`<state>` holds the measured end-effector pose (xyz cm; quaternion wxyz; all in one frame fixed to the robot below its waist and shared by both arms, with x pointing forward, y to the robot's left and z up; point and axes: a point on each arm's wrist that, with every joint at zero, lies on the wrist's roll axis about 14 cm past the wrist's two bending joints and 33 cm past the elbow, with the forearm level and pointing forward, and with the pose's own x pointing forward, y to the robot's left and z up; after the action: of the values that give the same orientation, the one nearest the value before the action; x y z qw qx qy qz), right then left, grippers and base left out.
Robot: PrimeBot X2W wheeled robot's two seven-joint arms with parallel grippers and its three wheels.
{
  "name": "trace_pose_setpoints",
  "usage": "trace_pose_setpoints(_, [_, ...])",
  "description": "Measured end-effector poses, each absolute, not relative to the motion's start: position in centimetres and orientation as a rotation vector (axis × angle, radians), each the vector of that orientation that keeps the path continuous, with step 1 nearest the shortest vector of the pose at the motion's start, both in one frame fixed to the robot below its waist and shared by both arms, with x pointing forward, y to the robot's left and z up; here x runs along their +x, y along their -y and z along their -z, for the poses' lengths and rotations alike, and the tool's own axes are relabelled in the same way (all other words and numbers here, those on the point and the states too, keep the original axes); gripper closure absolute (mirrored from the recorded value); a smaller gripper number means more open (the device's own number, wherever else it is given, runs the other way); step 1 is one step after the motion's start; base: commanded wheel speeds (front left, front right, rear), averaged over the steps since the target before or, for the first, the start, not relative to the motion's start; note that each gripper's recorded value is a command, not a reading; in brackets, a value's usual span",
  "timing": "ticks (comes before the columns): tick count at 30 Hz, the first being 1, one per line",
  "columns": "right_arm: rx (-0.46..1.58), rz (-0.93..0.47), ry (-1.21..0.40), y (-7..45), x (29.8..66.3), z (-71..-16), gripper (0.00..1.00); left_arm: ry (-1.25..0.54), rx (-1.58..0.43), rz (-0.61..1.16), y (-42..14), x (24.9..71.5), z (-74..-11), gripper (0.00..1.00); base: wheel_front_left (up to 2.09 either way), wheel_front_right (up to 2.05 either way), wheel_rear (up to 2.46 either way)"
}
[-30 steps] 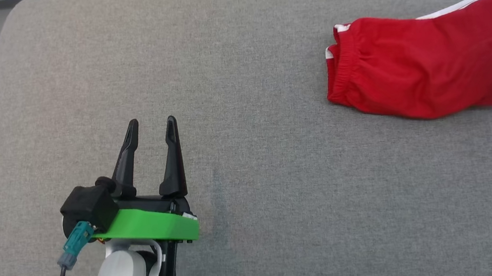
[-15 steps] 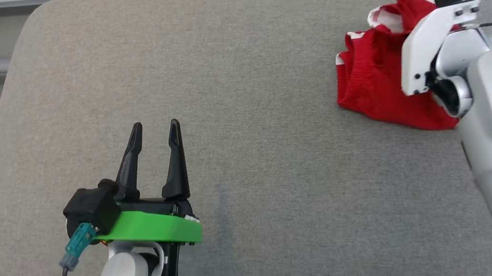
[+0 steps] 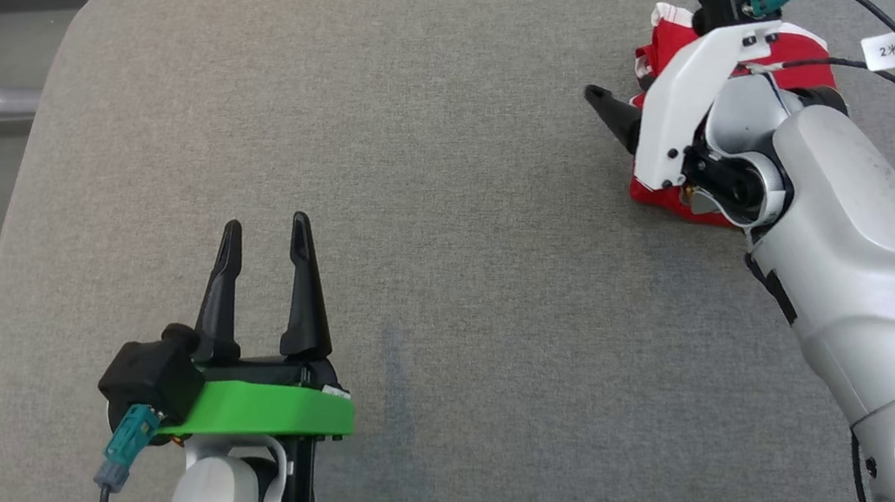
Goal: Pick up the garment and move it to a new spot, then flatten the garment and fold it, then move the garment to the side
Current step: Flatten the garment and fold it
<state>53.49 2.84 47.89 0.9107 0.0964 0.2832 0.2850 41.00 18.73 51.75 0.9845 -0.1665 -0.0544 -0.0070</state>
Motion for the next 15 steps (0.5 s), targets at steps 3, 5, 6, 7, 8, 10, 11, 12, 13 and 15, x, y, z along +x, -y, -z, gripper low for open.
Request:
trace_pose_setpoints(3, [0.297,-0.646,-0.483,-3.9,53.5,-51.9,0.0,0.113,-0.335,0.023,-18.4,41.2,-51.9,0.0,0.0,0.0,0.0])
trace_pose_setpoints(5, [0.317,-0.634,-0.407,-2.7,54.0,-54.0,0.0,0.115,-0.337,0.033,-18.1,41.3,-52.0,0.0,0.0,0.0,0.0])
trace_pose_setpoints(6, [0.313,-0.61,-0.364,-1.4,54.4,-54.9,0.0,0.117,-0.338,0.039,-17.9,41.4,-52.0,0.0,0.0,0.0,0.0])
trace_pose_setpoints(7, [0.306,-0.577,-0.325,0.2,54.9,-55.5,0.0,0.118,-0.34,0.045,-17.7,41.5,-52.1,0.0,0.0,0.0,0.0])
trace_pose_setpoints(8, [0.291,-0.548,-0.3,1.6,55.2,-55.8,0.0,0.119,-0.341,0.049,-17.5,41.5,-52.1,0.0,0.0,0.0,0.0])
trace_pose_setpoints(10, [0.243,-0.475,-0.257,4.7,55.7,-55.7,0.0,0.12,-0.343,0.061,-17.1,41.6,-52.2,0.0,0.0,0.0,0.0])
trace_pose_setpoints(11, [0.208,-0.443,-0.243,6.1,55.7,-55.4,0.0,0.12,-0.344,0.065,-17.0,41.7,-52.2,0.0,0.0,0.0,0.0])
trace_pose_setpoints(12, [0.179,-0.413,-0.235,7.3,55.8,-54.9,0.0,0.119,-0.344,0.069,-16.9,41.7,-52.2,0.0,0.0,0.0,0.0])
trace_pose_setpoints(13, [0.153,-0.381,-0.23,8.6,55.7,-54.3,0.0,0.119,-0.344,0.072,-16.8,41.7,-52.2,0.0,0.0,0.0,0.0])
trace_pose_setpoints(15, [0.103,-0.332,-0.243,10.5,55.4,-52.3,0.5,0.117,-0.344,0.075,-16.7,41.7,-52.1,0.0,0.0,0.0,0.0])
